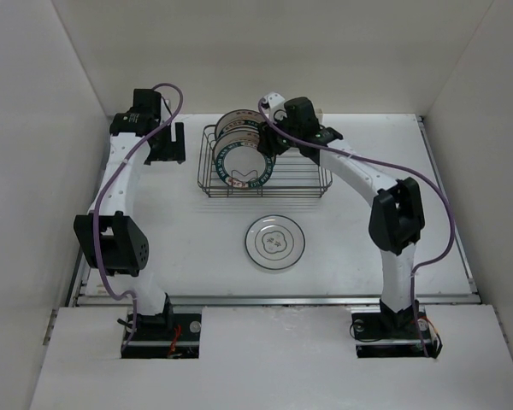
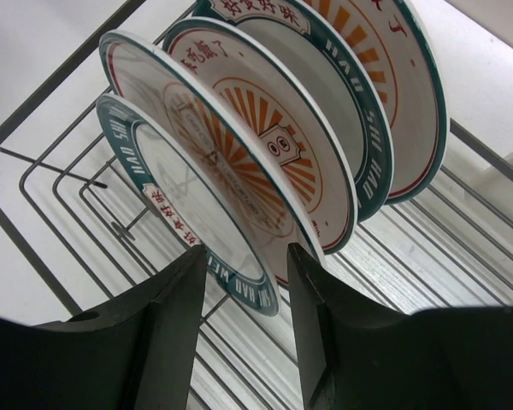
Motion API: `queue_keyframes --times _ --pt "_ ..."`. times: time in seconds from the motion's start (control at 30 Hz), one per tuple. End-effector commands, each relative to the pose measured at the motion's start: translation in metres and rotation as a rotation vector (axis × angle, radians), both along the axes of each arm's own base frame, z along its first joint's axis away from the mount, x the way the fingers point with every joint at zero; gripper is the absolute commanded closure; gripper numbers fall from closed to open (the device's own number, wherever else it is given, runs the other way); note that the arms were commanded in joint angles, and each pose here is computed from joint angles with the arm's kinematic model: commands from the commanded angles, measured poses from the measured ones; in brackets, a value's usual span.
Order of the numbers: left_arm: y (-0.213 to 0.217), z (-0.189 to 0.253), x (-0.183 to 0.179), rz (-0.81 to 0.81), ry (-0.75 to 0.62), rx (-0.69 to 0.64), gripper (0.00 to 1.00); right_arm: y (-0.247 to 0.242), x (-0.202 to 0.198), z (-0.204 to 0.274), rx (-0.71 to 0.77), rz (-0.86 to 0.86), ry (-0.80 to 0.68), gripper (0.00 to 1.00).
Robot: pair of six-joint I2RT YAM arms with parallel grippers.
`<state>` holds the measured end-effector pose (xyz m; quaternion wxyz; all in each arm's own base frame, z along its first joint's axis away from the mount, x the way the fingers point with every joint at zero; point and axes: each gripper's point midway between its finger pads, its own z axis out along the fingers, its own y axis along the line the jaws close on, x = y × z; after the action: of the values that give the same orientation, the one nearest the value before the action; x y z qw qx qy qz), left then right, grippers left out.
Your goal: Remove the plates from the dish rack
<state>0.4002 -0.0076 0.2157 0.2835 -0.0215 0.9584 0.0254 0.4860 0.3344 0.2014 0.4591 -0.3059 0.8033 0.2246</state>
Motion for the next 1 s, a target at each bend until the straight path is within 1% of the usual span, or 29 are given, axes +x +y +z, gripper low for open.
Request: queue_keyframes --times 0.0,0.07,0.13,0.17,0.23,0.4,0.5,0.53,0.63,0.67,0.7,0.73,0.77,0.8,0.83,0.9,0.97 --pt "0.000 0.000 -0.004 -0.012 0.009 0.001 0.20 0.005 -0.006 0.053 0.087 0.013 -0.110 0.52" --pt "-0.002 0.000 -0.004 -0.017 0.010 -0.007 0.20 0.005 -0.006 0.043 0.077 0.013 -0.093 0.52" --pt "-0.003 -0.003 -0.003 -0.022 0.019 -0.014 0.20 0.010 -0.004 0.044 0.079 0.029 -0.080 0.52" --pt "-0.003 -0.003 -0.003 -0.022 0.019 -0.014 0.20 0.011 -0.002 0.028 0.057 0.029 -0.042 0.52" --pt "-0.003 -0.003 -0.003 -0.022 0.019 -0.014 0.20 0.016 -0.002 0.022 0.060 0.051 -0.024 0.52" --pt "-0.003 -0.007 -0.005 -0.022 0.028 -0.014 0.20 0.024 0.006 0.002 0.056 0.065 -0.001 0.52" --pt "-0.003 -0.007 -0.005 -0.022 0.028 -0.014 0.20 0.025 0.011 0.004 0.057 0.055 -0.013 0.53" --pt "-0.003 -0.003 -0.006 -0.022 0.019 -0.014 0.20 0.026 0.012 -0.002 0.052 0.055 -0.004 0.53" --pt "-0.003 -0.006 -0.007 -0.022 0.028 -0.014 0.20 0.027 0.015 0.000 0.056 0.055 -0.010 0.63" --pt "-0.003 -0.006 -0.007 -0.022 0.028 -0.014 0.20 0.027 0.015 0.000 0.056 0.055 -0.010 0.69" --pt "-0.003 -0.006 -0.007 -0.022 0.028 -0.014 0.20 0.026 0.015 0.008 0.059 0.047 -0.024 0.77" --pt "-0.003 -0.006 -0.007 -0.022 0.028 -0.014 0.20 0.023 0.011 0.003 0.051 0.047 -0.011 0.82" --pt "-0.003 -0.006 -0.007 -0.022 0.028 -0.014 0.20 0.021 0.011 0.020 0.060 0.046 -0.062 0.87" --pt "-0.005 -0.006 -0.007 -0.027 0.029 -0.021 0.20 0.016 0.009 0.016 0.042 0.040 -0.071 0.92" --pt "-0.005 -0.006 -0.007 -0.027 0.029 -0.021 0.20 0.012 0.007 0.041 0.062 0.035 -0.130 0.94" --pt "-0.006 -0.006 -0.010 -0.033 0.029 -0.030 0.20 0.005 0.004 0.058 0.049 0.035 -0.201 0.99" --pt "-0.008 -0.005 -0.008 -0.039 0.020 -0.040 0.20 -0.005 0.003 0.071 0.031 0.011 -0.254 1.00"
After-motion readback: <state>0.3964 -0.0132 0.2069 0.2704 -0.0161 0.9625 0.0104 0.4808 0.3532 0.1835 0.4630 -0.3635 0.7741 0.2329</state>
